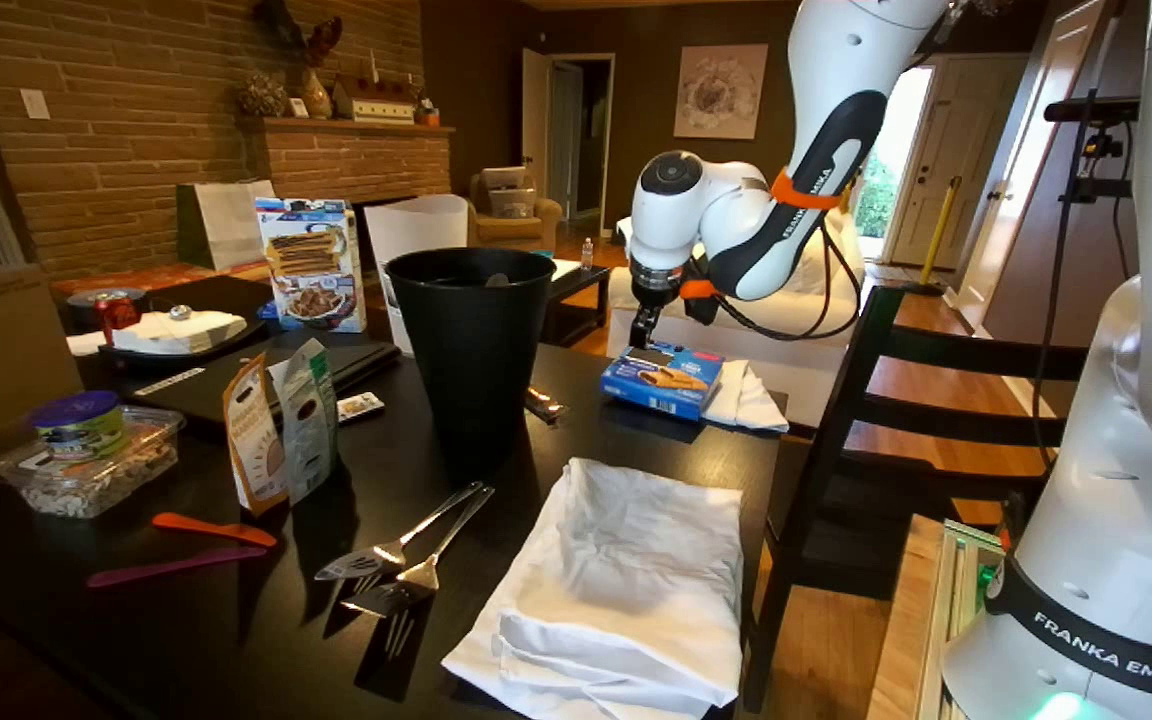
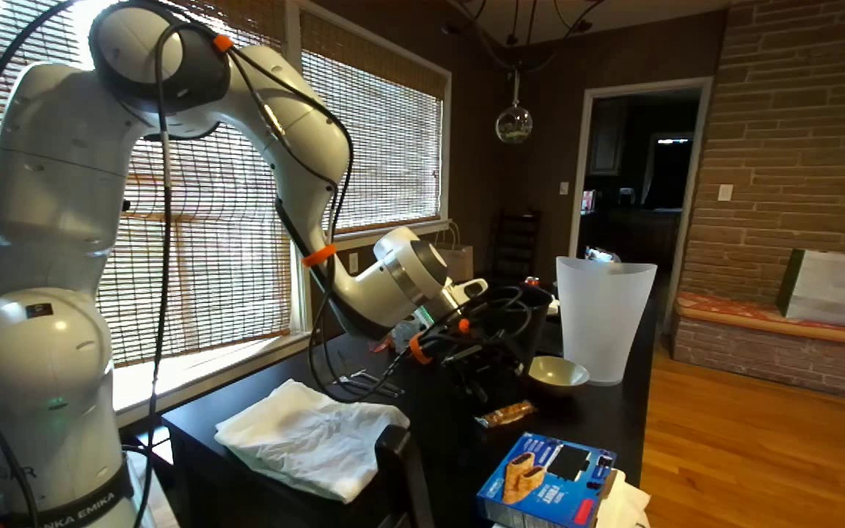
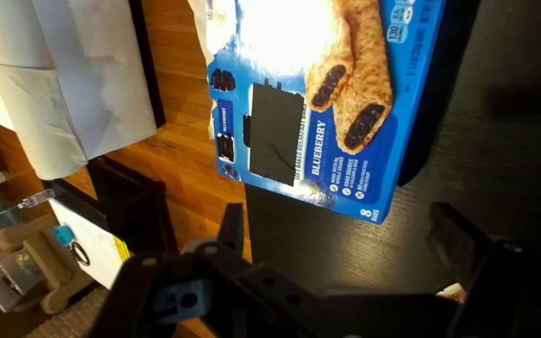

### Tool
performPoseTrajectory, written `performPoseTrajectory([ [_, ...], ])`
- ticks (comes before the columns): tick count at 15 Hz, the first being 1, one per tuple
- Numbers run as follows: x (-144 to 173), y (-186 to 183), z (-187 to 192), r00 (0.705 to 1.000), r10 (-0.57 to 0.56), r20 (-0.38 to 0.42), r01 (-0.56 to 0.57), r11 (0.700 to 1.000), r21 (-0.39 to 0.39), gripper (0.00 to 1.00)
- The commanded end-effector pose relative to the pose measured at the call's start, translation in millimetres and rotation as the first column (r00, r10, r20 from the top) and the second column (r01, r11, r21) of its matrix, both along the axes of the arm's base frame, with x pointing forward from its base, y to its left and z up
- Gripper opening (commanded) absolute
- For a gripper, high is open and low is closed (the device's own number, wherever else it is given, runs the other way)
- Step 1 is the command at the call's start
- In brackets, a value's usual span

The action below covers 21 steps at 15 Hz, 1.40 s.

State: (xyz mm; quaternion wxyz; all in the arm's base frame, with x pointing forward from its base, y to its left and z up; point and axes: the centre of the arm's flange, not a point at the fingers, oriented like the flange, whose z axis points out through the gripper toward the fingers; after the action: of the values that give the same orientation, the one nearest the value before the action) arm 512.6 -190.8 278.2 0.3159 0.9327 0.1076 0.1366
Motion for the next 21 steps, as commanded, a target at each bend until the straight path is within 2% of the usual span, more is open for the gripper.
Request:
performPoseTrajectory([
  [1, 15, -16, 10, 0.999, -0.054, -0.004, 0.054, 0.998, 0.043, 1.00],
  [4, 39, -56, 20, 0.987, -0.160, -0.033, 0.163, 0.977, 0.140, 1.00],
  [5, 48, -72, 23, 0.978, -0.209, -0.014, 0.209, 0.963, 0.169, 1.00],
  [6, 11, -39, 6, 0.987, -0.160, -0.007, 0.159, 0.978, 0.132, 1.00],
  [8, 16, -56, 9, 0.981, -0.193, -0.001, 0.191, 0.969, 0.156, 1.00],
  [12, 27, -65, 8, 0.978, -0.209, -0.002, 0.206, 0.962, 0.177, 1.00],
  [15, 46, -97, 13, 0.955, -0.288, -0.076, 0.297, 0.916, 0.268, 1.00],
  [19, 55, -142, 15, 0.923, -0.350, -0.157, 0.384, 0.856, 0.348, 1.00],
  [21, 60, -172, 18, 0.918, -0.350, -0.187, 0.396, 0.845, 0.361, 1.00],
])
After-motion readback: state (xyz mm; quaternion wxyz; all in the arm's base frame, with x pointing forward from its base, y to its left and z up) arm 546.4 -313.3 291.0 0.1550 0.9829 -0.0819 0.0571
